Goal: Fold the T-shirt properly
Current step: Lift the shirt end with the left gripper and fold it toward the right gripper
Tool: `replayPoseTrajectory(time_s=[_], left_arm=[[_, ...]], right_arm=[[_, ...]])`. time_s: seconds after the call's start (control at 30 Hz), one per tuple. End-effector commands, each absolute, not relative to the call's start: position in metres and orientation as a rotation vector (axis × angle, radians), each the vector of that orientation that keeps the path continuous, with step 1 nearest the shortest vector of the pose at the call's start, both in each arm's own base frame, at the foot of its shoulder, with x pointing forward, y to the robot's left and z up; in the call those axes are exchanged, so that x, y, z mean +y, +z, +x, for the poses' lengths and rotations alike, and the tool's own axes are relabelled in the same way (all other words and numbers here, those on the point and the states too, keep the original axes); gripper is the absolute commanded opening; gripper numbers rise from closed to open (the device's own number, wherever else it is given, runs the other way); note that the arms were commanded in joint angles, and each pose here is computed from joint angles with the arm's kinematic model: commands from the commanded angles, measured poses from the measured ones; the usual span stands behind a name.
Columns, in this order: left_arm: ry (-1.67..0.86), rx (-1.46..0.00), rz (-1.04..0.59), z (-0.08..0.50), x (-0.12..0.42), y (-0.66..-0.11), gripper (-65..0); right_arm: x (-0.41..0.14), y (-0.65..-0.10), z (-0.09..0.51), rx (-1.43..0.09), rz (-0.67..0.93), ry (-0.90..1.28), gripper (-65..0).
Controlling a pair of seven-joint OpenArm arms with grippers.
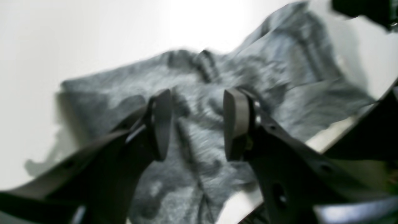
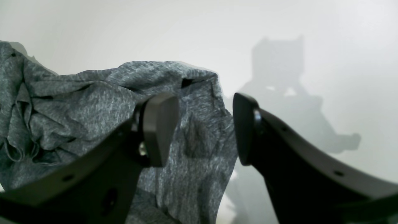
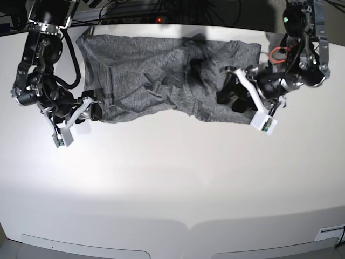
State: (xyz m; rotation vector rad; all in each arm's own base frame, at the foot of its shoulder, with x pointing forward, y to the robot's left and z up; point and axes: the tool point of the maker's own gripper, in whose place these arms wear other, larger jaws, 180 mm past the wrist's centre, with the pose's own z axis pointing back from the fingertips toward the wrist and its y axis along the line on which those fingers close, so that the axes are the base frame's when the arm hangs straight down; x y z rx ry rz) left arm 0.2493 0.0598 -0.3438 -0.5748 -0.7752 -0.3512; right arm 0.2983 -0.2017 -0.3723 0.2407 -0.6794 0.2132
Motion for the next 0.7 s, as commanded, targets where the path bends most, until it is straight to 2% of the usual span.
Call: replayPoseTrajectory(time_s=[0.0, 0.1, 0.33, 0.53, 0.67], left_arm=[[-0.347, -0.825, -0.588, 0.252, 0.059, -0.336, -38.4], [-0.3, -0.834, -0.612, 0.248, 0.059, -0.346, -38.4], [-0.298, -0.677, -0.667, 0.225, 0.039, -0.39, -38.4], [-0.318, -0.632, -0.678, 0.217, 0.032, -0.396, -38.4], [-0.407, -0.53, -0.845, 0.187, 0.011, -0.387, -40.1]], right_arm=[[-0.203, -0.358, 0.309, -0.733, 0.24, 0.226, -32.9], [-0.203, -0.358, 0.309, -0.733, 0.239, 0.226, -32.9], [-0.203, -0.358, 0.309, -0.732, 0.239, 0.226, -32.9], [-0.203, -0.358, 0.309, -0.732, 0.239, 0.226, -32.9], [-0.203, -0.358, 0.309, -0.734, 0.239, 0.226, -32.9]])
